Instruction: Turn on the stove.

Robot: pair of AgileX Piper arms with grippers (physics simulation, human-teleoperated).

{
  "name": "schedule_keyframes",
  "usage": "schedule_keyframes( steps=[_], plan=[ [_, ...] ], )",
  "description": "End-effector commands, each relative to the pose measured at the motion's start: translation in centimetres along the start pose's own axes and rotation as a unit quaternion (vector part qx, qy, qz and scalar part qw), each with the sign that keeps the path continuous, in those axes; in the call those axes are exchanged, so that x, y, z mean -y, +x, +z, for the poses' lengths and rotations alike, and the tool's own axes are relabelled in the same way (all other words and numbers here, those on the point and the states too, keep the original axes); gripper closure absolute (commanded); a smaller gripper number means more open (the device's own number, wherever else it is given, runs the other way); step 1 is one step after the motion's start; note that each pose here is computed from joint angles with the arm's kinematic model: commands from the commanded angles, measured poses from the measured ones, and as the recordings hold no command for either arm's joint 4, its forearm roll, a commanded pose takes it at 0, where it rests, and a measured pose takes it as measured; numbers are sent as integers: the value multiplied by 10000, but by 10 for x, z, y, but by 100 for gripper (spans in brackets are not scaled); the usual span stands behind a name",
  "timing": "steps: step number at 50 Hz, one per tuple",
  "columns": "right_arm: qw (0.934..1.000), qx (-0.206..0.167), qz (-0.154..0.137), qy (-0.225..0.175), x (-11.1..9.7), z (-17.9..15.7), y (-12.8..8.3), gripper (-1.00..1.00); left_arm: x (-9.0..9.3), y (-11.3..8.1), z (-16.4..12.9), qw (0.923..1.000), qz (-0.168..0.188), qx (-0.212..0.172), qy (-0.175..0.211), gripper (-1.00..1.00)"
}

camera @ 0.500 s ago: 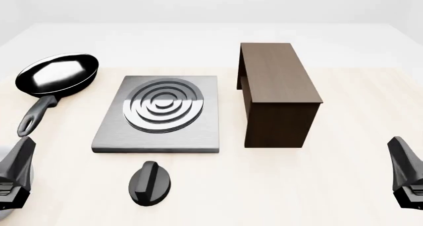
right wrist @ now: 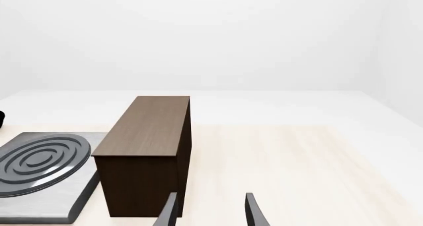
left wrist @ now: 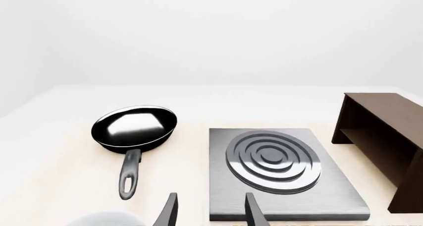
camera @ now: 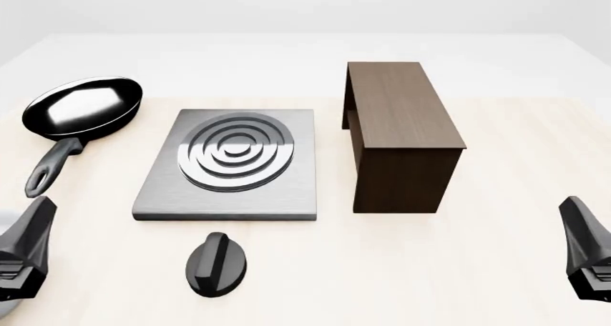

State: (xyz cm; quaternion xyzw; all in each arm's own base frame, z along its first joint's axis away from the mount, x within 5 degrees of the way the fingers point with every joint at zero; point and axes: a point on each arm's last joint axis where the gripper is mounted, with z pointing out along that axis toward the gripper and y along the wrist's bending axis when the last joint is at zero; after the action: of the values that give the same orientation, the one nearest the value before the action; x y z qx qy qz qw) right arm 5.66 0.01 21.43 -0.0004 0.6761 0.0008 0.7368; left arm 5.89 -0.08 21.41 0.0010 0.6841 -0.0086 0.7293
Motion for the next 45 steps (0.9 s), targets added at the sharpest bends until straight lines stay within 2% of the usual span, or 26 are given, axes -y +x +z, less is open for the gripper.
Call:
schedule_keyframes(
  steps=[1, 3, 6, 11, 13, 17, 19, 20, 21, 23, 24, 27, 28, 30, 33, 35, 39, 42, 45],
  plan=[
    [10000, -1, -1, -1, 0, 0, 0, -100, 0, -11, 3, 9998, 25, -172, -36, -100],
    [10000, 0, -11, -2, 0, 0, 0, -100, 1, -22, -4, 9999, -19, -131, 64, -100],
    [10000, -1, -3, -2, 0, 0, 0, -100, 2, -39, -11, 9993, 317, -44, 172, -100],
    [10000, 4, -38, -6, 0, 0, 0, -100, 2, -55, -10, 9995, 85, -208, 208, -100],
    [10000, 8, -68, -9, 0, 0, 0, -100, 2, -64, -19, 9989, 397, -62, 229, -100],
    [9999, 16, -117, -14, 0, 0, 0, -100, 3, -75, -12, 9990, 122, -294, 300, -100],
    [10000, -1, 3, -2, 0, 0, 0, -100, 4, -81, -8, 9985, 140, -404, 329, -100],
    [9999, 13, -110, -14, 0, 0, 0, -100, 4, -84, -6, 9984, 51, -460, 310, -100],
    [10000, 11, -88, -12, 0, 0, 0, -100, 4, -89, -2, 9981, -47, -555, 259, -100],
    [10000, 10, -78, -10, 0, 0, 0, -100, 4, -99, 2, 9978, 47, -628, 228, -100],
    [10000, 8, -65, -9, 0, 0, 0, -100, 3, -101, 4, 9974, 207, -671, 169, -100],
    [10000, 6, -54, -7, 0, 0, 0, -100, 4, -113, 7, 9968, 156, -732, 281, -100],
    [10000, 7, -62, -8, 0, 0, 0, -100, 7, -117, 8, 9954, -31, -834, 474, -100],
    [10000, 6, -58, -7, 0, 0, 0, -100, 7, -117, 11, 9947, -56, -908, 480, -100],
    [10000, 7, -61, -8, 0, 0, 0, -100, 7, -118, 11, 9944, 214, -944, 435, -100],
    [10000, 7, -60, -8, 0, 0, 0, -100, 7, -119, 12, 9932, 271, -1010, 502, -100],
    [10000, 8, -61, -8, 0, 0, 0, -100, 12, -113, 24, 9877, 344, -1322, 764, -100],
    [10000, 8, -61, -8, 0, 0, 0, -100, 18, -108, 34, 9798, 437, -1684, 982, -100],
    [10000, 8, -61, -8, 0, 0, 0, -100, 19, -108, 34, 9776, 532, -1739, 1063, -100]
  ],
)
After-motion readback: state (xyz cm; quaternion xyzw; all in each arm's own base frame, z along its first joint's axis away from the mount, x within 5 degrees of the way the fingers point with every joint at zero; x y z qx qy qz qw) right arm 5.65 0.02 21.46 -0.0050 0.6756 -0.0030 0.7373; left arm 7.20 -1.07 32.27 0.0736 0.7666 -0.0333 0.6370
